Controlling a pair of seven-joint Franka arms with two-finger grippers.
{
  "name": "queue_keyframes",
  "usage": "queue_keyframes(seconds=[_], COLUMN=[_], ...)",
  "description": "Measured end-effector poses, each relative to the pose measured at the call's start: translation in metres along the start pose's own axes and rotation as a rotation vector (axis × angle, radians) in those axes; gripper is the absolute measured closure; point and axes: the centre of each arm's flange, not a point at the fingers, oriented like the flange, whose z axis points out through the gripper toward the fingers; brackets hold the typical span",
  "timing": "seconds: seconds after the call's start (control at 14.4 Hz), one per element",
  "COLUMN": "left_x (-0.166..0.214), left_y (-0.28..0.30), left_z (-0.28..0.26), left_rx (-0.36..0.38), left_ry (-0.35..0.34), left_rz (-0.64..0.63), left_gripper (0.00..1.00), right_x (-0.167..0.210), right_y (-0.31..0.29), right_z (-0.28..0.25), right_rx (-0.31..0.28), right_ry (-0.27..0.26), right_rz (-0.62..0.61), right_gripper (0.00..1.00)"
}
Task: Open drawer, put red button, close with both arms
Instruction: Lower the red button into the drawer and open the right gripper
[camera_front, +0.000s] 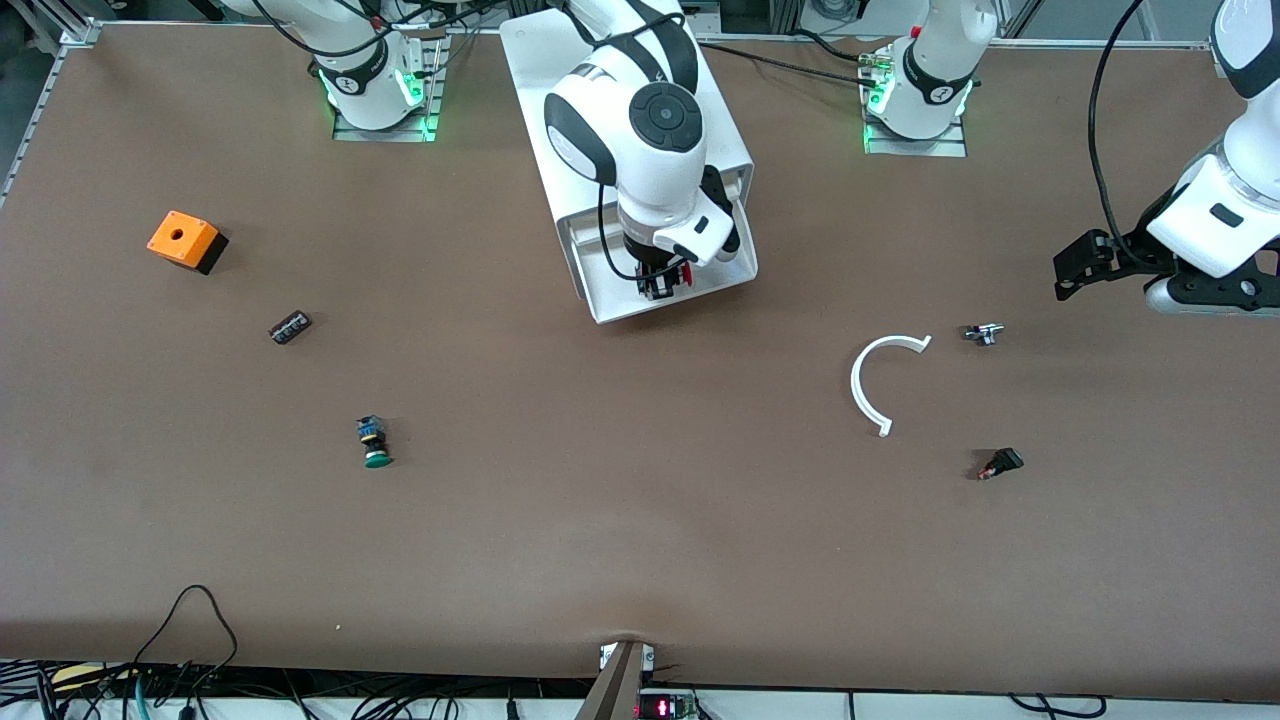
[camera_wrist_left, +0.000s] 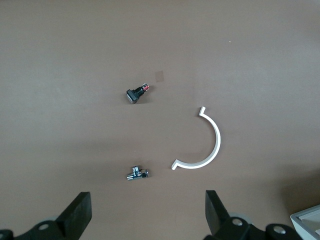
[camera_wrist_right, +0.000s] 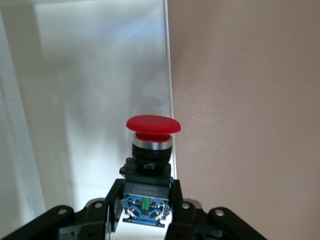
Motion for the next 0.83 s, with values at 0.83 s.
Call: queue_keyframes(seconds=[0.83], left_x=[0.000], left_y=[0.000], left_z=[0.000], left_rx=[0.000], left_ry=[0.000], left_rz=[0.000], left_gripper=[0.00], right_x=[0.004], right_y=[-0.008], right_z=[0.023], right_rx=[0.038], right_ry=[-0.016], right_rz=[-0.003], right_gripper=[0.55])
